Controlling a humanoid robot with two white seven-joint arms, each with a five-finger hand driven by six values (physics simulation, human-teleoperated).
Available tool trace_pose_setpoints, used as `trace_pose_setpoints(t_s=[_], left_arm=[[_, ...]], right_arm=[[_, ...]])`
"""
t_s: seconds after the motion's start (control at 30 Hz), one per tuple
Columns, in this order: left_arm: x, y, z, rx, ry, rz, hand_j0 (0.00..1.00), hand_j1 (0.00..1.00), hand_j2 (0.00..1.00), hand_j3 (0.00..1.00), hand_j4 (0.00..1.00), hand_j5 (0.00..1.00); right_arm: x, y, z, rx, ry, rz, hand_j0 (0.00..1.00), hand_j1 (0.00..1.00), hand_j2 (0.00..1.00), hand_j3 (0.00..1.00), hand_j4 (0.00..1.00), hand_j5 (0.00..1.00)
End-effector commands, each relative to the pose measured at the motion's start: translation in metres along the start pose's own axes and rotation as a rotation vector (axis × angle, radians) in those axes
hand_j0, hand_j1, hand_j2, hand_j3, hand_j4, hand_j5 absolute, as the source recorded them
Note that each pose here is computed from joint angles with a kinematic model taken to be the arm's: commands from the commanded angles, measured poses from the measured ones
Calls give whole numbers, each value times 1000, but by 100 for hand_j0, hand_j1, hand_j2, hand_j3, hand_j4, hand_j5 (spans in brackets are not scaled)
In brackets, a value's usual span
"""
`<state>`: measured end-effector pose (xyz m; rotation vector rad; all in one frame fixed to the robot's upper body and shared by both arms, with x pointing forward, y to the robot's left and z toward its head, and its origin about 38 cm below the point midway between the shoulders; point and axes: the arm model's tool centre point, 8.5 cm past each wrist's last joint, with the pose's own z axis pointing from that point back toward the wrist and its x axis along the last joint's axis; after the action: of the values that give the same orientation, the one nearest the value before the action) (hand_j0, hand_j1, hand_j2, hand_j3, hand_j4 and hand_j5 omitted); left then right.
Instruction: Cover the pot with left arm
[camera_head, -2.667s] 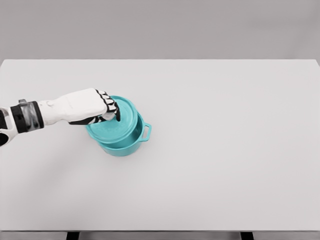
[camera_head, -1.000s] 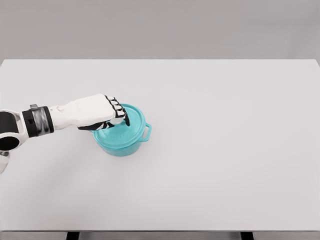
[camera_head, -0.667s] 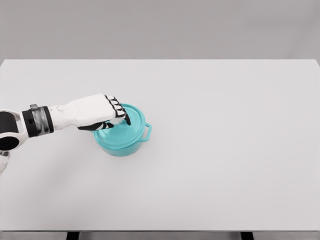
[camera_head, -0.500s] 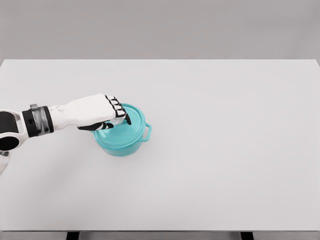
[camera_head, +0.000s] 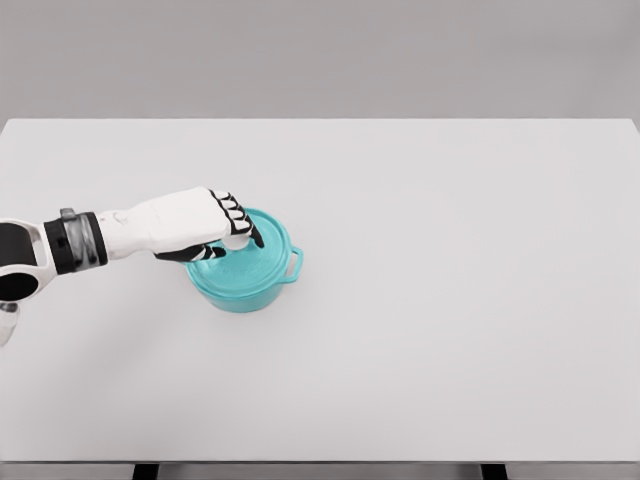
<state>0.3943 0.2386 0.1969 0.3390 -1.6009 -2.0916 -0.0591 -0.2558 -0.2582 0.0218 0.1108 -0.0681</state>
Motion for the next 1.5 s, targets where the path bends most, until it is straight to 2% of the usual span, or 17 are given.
trace_pose_setpoints(t_s=[0.0,0.17,0.6,0.8,1.07,1.17,1.23,1.4,1.43,1.47], left_arm=[[0,1,0,4,0,5,68,68,68,68,68,68],[0,2,1,7,0,1,69,69,69,69,69,69],[-1,8,2,18,3,-9,78,78,78,78,78,78],[-2,9,4,18,5,-9,78,78,78,78,78,78],[-7,13,15,18,19,-12,78,78,78,78,78,78],[-5,23,21,40,19,-29,78,78,78,78,78,78],[-8,25,32,29,27,-31,78,78,78,78,78,78],[-9,38,60,25,15,-19,86,86,86,86,86,86],[-14,43,70,22,37,-28,97,97,97,97,97,97],[-22,55,84,51,80,-46,100,100,100,100,100,100]], right_arm=[[0,0,0,0,0,1,100,100,100,100,100,100],[0,0,0,0,0,1,100,100,100,100,100,100],[0,0,0,0,0,1,100,100,100,100,100,100],[0,0,0,0,0,1,100,100,100,100,100,100],[0,0,0,0,0,-1,100,100,100,100,100,100],[0,0,0,0,0,1,100,100,100,100,100,100],[0,0,0,0,0,1,100,100,100,100,100,100],[0,0,0,0,0,1,100,100,100,100,100,100],[0,0,0,0,0,1,100,100,100,100,100,100],[0,0,0,0,0,1,100,100,100,100,100,100]])
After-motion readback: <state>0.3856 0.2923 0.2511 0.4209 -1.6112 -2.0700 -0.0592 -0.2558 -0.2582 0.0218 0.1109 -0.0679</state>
